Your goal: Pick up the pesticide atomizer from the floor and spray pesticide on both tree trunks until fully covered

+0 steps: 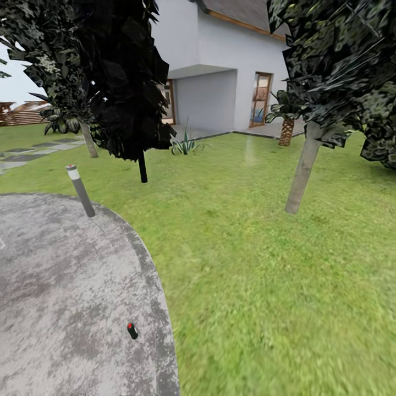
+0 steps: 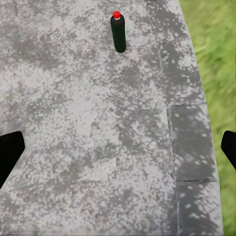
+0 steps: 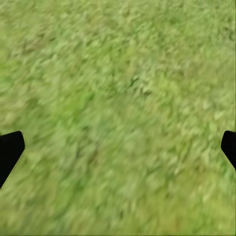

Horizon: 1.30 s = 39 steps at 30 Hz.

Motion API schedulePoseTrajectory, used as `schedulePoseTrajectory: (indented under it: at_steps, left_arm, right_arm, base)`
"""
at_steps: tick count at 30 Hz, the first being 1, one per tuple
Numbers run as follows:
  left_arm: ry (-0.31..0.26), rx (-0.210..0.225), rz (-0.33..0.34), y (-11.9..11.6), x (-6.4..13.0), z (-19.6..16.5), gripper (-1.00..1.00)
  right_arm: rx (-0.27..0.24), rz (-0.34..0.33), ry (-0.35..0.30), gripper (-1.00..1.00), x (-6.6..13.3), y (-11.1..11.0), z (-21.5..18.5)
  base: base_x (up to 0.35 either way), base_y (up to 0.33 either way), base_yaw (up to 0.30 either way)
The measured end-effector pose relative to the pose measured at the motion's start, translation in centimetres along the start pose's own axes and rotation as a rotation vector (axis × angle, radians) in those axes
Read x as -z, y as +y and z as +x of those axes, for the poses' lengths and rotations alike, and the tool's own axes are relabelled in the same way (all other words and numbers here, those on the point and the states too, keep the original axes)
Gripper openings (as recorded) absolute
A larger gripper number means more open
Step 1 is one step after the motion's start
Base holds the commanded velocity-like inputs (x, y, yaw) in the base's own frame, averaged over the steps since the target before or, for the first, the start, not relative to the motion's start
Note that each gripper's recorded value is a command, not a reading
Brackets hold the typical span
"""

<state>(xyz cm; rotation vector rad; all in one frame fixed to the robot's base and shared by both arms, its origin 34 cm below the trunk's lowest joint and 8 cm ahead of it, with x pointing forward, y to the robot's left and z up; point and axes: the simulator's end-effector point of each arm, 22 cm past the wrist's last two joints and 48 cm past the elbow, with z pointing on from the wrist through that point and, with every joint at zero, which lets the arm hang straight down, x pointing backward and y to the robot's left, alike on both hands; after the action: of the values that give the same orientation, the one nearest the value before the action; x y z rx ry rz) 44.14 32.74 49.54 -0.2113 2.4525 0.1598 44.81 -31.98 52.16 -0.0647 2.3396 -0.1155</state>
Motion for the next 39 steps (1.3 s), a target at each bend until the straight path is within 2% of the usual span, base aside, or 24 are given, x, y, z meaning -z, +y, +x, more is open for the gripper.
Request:
schedulePoseTrajectory:
  at_steps: [7,10,14,28,39]
  left_arm:
    - [-0.017,0.005,0.003,-0.3,-0.1,-0.9,1.00]
    - [-0.050,0.006,0.011,-0.8,-0.4,-2.5,1.00]
    - [-0.114,-0.006,0.008,-0.3,-0.6,-5.4,1.00]
    - [-0.112,-0.023,0.002,0.6,-0.3,-5.0,1.00]
    - [-0.116,-0.021,0.004,0.4,-0.2,-5.2,1.00]
  right_arm:
    - [-0.001,0.001,-0.010,1.00,0.0,0.0,-0.3]
    - [-0.003,0.000,-0.012,1.00,0.0,0.1,-0.4]
    - [-0.004,0.001,-0.015,1.00,0.0,0.1,-0.5]
    - [-0.003,-0.001,-0.025,1.00,0.0,0.2,-1.0]
    - [-0.003,-0.001,-0.034,1.00,0.0,0.2,-1.3]
  base:
    - [0.000,0.000,0.270]
    - [0.000,0.000,0.270]
    - [0.000,0.000,0.270]
    - [0.005,-0.009,0.270]
    - [0.085,-0.228,0.269]
